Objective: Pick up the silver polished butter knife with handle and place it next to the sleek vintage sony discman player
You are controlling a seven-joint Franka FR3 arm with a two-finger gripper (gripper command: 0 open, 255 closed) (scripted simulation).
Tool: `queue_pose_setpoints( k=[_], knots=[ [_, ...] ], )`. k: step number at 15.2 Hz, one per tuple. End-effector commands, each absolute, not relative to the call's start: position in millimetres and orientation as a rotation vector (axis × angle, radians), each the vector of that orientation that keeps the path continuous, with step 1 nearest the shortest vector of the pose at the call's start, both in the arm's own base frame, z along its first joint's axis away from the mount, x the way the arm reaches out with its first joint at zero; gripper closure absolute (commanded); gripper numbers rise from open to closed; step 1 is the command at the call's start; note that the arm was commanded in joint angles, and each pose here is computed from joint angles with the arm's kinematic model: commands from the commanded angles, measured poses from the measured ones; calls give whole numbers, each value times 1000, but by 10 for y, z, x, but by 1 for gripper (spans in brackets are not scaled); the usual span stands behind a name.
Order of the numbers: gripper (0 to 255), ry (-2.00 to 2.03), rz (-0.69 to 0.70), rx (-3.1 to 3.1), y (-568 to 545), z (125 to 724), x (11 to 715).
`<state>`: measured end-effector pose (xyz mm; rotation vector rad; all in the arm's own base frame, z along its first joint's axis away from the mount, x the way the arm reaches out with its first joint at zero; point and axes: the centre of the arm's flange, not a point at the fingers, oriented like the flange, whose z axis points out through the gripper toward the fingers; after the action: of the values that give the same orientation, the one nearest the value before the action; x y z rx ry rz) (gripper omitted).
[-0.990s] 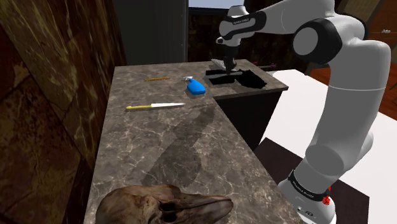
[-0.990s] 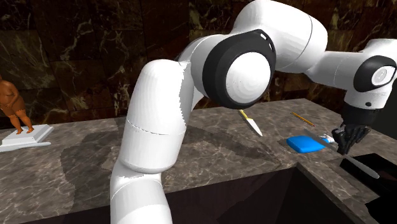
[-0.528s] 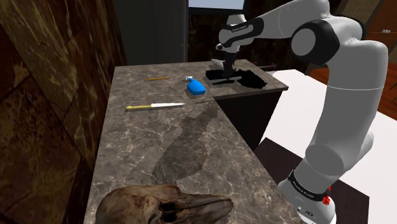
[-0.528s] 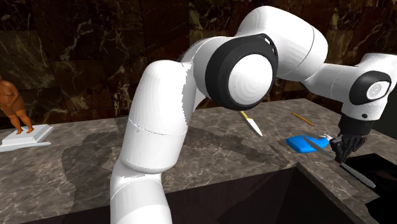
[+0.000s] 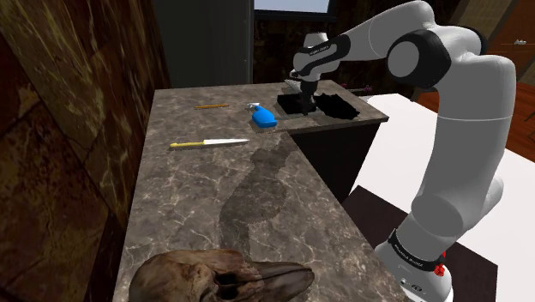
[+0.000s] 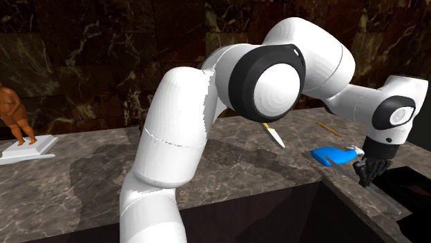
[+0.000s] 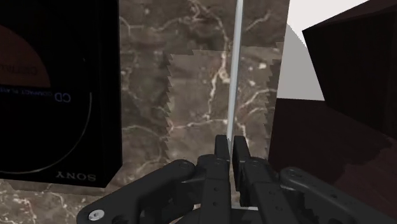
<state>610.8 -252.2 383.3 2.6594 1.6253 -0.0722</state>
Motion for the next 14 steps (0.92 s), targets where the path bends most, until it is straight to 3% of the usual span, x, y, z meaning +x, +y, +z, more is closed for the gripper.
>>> queue_pose_setpoints(
  k=[1, 10, 11, 14],
  knots=[
    [255, 1625, -72, 2659, -2512, 3725, 6117],
    [255, 1625, -72, 2659, -2513, 3693, 6116],
    [0, 1625, -72, 2659, -2513, 3693, 6116],
    [0, 1625, -72, 2659, -2513, 3693, 6116]
  ],
)
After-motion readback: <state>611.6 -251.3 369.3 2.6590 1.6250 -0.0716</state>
